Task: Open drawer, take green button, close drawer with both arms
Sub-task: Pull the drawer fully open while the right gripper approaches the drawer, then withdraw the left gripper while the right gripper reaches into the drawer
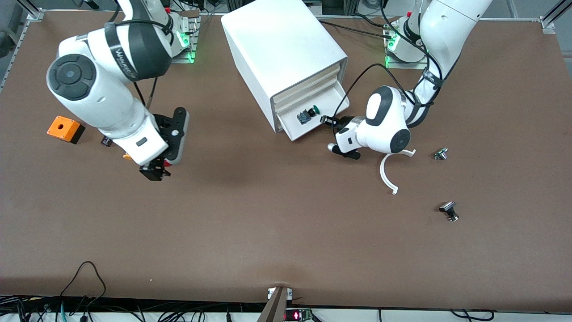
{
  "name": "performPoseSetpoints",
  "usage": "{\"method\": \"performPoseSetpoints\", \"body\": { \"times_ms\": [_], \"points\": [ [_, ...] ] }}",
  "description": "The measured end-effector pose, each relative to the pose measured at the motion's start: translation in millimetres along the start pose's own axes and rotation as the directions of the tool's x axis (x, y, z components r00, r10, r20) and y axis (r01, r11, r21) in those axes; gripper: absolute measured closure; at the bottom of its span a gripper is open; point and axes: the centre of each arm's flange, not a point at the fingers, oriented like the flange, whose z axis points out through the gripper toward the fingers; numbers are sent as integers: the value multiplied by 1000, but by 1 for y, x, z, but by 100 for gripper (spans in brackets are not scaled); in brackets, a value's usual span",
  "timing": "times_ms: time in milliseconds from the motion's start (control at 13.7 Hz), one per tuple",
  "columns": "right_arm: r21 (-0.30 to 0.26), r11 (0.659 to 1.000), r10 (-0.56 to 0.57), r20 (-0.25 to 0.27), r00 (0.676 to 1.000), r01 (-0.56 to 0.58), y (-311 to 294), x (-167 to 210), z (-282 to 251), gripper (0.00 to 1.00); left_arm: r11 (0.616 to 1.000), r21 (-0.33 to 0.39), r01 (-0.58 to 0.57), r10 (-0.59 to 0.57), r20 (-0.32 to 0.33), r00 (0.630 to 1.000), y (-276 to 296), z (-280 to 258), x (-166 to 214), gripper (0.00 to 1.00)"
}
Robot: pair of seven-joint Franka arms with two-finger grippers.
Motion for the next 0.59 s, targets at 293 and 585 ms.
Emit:
{"method": "performPoseSetpoints", "body": {
  "times_ms": [293, 585],
  "points": [
    [-30, 993, -112, -38, 993, 111, -15, 80, 2, 0, 1000, 1, 19, -19, -31, 999, -14, -19, 8, 73],
    [-46, 983, -180, -70, 981, 177, -35, 129, 10, 0, 1000, 6, 27, -27, -60, 998, -24, -36, 15, 73]
  ]
}}
